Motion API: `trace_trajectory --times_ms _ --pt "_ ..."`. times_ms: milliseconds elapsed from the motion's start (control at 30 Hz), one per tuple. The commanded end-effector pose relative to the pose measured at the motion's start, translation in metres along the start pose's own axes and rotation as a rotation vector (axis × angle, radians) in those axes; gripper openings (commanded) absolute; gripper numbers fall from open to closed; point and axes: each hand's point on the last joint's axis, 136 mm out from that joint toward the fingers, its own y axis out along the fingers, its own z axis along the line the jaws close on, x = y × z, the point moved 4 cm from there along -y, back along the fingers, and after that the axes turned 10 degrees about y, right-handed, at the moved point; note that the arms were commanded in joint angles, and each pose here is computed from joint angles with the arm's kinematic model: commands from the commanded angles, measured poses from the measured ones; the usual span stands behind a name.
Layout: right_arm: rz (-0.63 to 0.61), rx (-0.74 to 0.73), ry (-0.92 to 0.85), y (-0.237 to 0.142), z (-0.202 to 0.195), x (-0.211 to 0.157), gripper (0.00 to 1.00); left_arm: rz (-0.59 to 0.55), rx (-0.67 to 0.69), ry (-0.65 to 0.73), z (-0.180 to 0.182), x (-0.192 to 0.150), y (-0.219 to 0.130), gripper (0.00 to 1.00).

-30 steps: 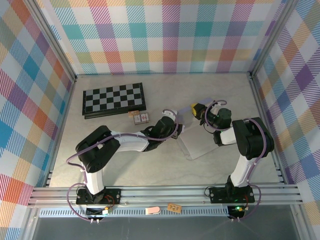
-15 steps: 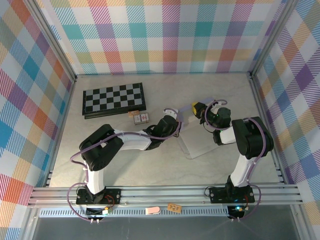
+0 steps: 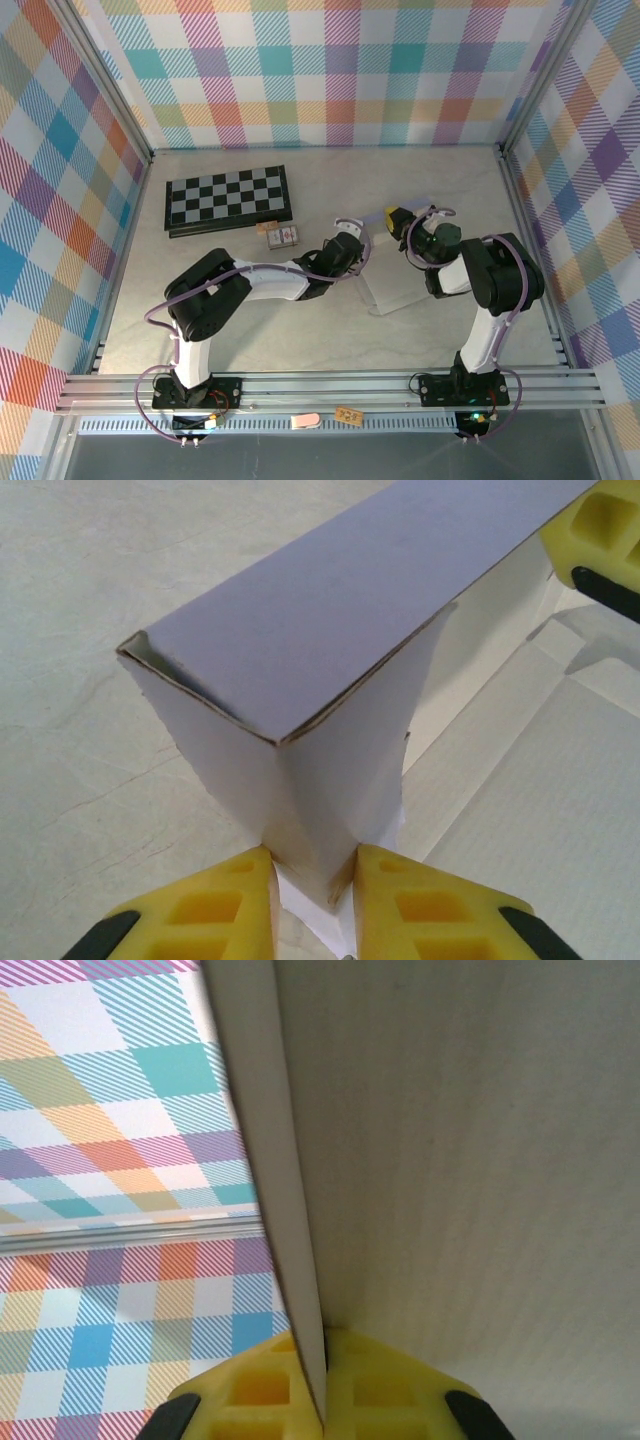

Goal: Fold the paper box

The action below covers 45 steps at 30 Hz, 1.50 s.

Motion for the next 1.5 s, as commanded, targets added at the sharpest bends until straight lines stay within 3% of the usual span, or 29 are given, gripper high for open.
trace_trajectory --times_ms 0,600,767,1033,1467 --pt "0.148 -0.100 0.043 -0.005 -0.027 -0.034 0.00 0.004 0.025 0.066 -0.004 -0.005 0.005 0.25" --pt "0.125 -0.088 0.035 -0.011 -0.016 -0.037 0.00 0.035 0.124 0.133 -0.003 -0.019 0.014 0.25" --pt "0.129 -0.091 0.035 -0.007 -0.008 -0.038 0.00 0.034 0.143 0.125 -0.003 -0.020 0.017 0.19" --pt "0.105 -0.142 0.050 -0.004 -0.005 -0.043 0.00 0.031 0.153 0.135 -0.006 -0.020 0.026 0.00" --pt "0.088 -0.179 0.072 -0.001 -0.006 -0.042 0.00 0.022 0.148 0.147 -0.012 -0.017 0.038 0.00"
